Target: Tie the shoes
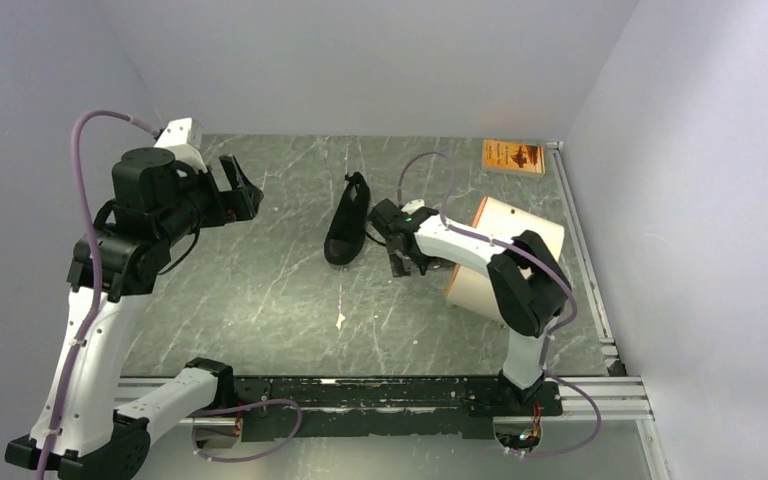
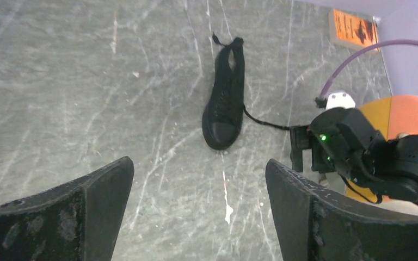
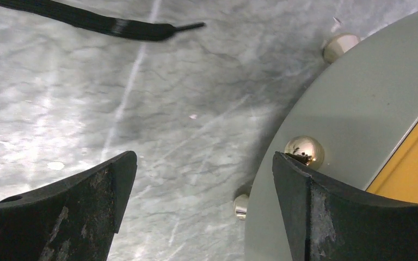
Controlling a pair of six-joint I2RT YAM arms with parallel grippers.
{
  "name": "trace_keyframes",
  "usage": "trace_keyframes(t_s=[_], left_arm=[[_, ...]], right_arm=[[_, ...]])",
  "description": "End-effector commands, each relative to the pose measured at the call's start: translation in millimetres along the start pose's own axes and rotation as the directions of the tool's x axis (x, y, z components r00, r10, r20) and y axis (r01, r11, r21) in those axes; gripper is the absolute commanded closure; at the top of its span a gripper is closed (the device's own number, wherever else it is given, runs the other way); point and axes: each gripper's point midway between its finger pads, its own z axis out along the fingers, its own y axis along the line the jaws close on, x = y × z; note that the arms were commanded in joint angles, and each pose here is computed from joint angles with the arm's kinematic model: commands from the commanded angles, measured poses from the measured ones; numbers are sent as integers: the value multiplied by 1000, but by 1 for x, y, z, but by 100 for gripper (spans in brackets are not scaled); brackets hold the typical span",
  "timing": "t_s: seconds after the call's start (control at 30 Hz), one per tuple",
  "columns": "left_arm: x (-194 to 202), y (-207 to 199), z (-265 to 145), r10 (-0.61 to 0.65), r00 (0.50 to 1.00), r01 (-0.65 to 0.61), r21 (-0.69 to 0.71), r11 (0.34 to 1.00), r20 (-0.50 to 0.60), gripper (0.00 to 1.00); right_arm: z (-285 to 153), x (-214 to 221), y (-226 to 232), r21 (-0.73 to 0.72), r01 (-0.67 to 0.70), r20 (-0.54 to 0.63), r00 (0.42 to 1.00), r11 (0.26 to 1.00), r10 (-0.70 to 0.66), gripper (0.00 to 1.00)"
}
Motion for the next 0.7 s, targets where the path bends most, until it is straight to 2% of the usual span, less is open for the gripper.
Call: trace_keyframes(t_s=[0.0,0.1,0.13,0.17,0.33,0.4,0.47,0.67], left_arm=[[29,-8,17,-3,992,11,65,998,-123,9],[54,-15,35,-10,974,36,112,993,-225,12],[63,-17,41,-16,965,50,124,991,-261,10],[72,-19,48,-23,953,66,133,989,-301,4],[113,-34,86,-57,886,167,201,965,-460,3],[124,-39,103,-69,867,201,220,954,-493,3],[129,-42,122,-74,857,213,220,952,-510,3],[139,-48,197,-62,847,193,197,961,-528,3]], right_arm=[[2,10,-37,30,-59,-15,998,998,59,0],[3,20,-55,25,-78,-36,996,997,79,1],[3,24,-62,33,-82,-38,996,996,83,1],[3,28,-69,40,-89,-38,995,995,90,1],[4,39,-87,9,-93,-36,995,996,94,1],[-1,34,-77,-65,-74,-29,997,995,72,1],[-14,23,-58,-199,-48,-11,999,979,47,1],[-77,-21,-18,-501,-22,95,992,865,80,0]])
